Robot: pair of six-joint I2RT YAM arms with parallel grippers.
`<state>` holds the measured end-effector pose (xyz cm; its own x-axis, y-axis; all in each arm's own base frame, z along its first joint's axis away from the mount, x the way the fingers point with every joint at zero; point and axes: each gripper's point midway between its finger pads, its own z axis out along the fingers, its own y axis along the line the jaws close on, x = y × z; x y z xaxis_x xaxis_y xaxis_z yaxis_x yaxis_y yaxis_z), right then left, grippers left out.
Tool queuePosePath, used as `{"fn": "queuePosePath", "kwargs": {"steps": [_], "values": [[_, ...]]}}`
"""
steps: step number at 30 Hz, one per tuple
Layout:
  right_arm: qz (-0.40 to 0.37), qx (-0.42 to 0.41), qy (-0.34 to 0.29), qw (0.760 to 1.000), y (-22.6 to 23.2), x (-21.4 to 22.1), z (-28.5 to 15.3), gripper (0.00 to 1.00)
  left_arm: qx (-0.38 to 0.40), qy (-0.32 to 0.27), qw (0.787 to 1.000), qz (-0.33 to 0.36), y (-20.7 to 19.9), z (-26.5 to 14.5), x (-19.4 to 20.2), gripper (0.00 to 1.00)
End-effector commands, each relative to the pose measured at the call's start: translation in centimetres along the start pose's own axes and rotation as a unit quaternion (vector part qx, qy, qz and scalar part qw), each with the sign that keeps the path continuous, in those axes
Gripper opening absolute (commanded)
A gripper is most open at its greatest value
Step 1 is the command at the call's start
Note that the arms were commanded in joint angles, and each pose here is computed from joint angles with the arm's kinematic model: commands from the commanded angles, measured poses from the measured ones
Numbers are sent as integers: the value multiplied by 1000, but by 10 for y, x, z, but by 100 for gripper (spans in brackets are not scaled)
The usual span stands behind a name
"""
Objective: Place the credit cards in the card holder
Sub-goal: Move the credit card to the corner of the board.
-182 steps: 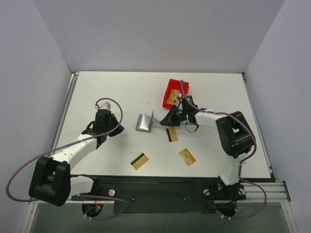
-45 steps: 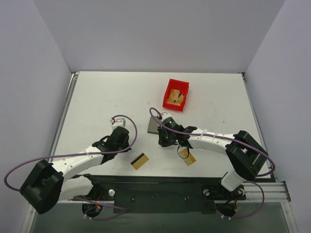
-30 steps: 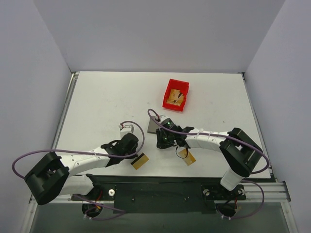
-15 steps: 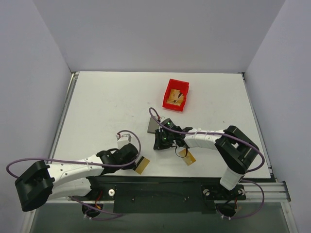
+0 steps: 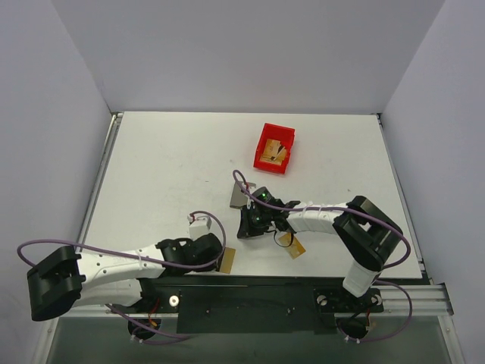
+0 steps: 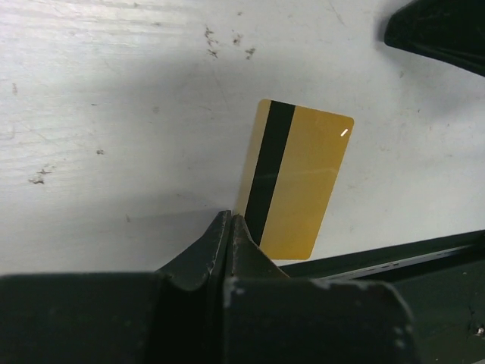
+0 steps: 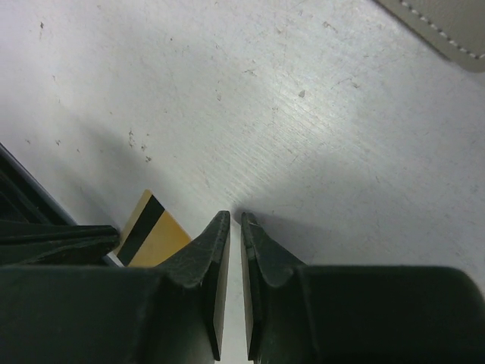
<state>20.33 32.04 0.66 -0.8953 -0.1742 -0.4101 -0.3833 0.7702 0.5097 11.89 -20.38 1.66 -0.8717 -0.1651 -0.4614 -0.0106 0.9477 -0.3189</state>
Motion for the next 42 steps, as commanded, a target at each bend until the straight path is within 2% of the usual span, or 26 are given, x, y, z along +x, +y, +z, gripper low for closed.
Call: {"fn": "queuePosePath", "kwargs": {"steps": [1, 7, 14, 20, 27, 32, 42], "values": [[2, -8, 10, 1000, 1, 6, 1, 8, -16, 24, 999, 16, -1, -4, 13, 0], [-6, -31, 24, 999, 9, 11, 2, 9, -11, 28, 999, 27, -5, -7, 18, 0], [-30, -76, 72, 994, 27, 32, 3, 11, -12, 24, 999, 22, -1, -7, 18, 0], [-50, -83, 102, 990, 33, 50, 7, 12, -8, 24, 1000, 18, 2, -8, 19, 0], [-50, -79, 108, 990, 35, 57, 8, 12, 4, 37, 999, 36, -1, -7, 25, 0], [-49, -76, 89, 992, 37, 50, 5, 12, 4, 47, 998, 47, -2, -8, 30, 0], [-39, -10, -27, 999, 28, 9, -28, 14, 20, 32, 998, 43, -7, -23, 19, 0]]}}
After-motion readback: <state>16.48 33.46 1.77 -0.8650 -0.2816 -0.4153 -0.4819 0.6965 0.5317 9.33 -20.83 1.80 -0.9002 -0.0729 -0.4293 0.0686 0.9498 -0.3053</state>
